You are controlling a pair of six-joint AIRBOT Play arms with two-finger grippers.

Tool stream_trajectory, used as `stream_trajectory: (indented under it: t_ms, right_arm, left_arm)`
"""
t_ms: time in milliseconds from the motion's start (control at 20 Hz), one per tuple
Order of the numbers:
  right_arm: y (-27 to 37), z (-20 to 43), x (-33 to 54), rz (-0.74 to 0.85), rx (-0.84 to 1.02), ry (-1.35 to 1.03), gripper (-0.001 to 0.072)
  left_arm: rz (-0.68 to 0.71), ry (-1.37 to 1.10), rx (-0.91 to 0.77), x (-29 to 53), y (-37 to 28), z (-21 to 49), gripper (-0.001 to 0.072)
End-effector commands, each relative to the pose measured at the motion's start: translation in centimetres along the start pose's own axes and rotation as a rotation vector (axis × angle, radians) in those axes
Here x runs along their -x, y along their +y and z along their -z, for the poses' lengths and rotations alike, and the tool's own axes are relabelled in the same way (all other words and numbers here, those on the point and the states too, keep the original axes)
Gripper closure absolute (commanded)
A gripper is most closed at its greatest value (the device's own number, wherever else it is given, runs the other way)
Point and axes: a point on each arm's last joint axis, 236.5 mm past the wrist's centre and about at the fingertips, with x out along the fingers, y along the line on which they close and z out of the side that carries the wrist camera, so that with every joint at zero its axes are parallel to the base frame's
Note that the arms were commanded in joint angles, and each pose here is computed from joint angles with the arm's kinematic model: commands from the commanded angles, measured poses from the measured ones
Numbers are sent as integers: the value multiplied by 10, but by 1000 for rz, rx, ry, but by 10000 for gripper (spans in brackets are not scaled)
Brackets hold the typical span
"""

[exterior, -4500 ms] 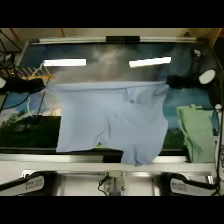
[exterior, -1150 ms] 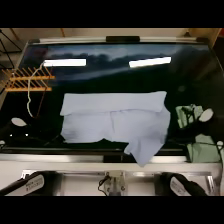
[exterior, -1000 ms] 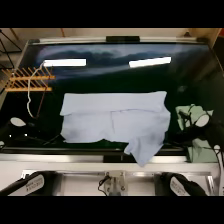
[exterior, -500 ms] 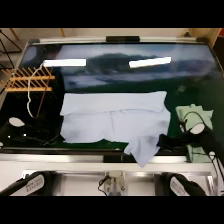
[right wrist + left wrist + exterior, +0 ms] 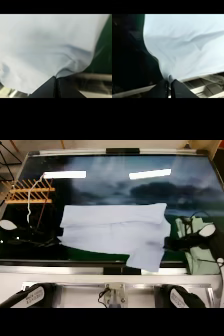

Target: Fold the shirts.

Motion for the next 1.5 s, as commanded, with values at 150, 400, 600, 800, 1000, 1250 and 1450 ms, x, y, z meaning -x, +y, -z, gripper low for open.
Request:
stream_trajectory:
  t_ms: [150, 400, 600, 800, 1000, 1250, 1450]
  right_arm:
    - [41, -126, 49, -143, -22, -269, 642]
    - [65, -230, 8, -118, 20, -334, 642]
    - [47, -256, -28, -98, -44, -295, 642]
    - [20, -258, -21, -42, -52, -305, 642]
    - [4, -244, -19, -2, -54, -250, 641]
    - [8, -225, -16, 8, 43, -175, 85]
    - [-20, -201, -11, 105, 114, -76, 30]
  left_arm:
    - [-13, -108, -12, 34, -11, -75, 671]
    - [27, -106, 106, 21, -1, -135, 670]
    - [59, -112, 107, 3, -2, -175, 670]
    - [60, -86, 65, -25, -7, -194, 668]
    - [51, -113, 44, -33, -13, -203, 668]
    - [64, -69, 38, -28, -18, -194, 99]
    - [81, -62, -9, 6, -34, -190, 102]
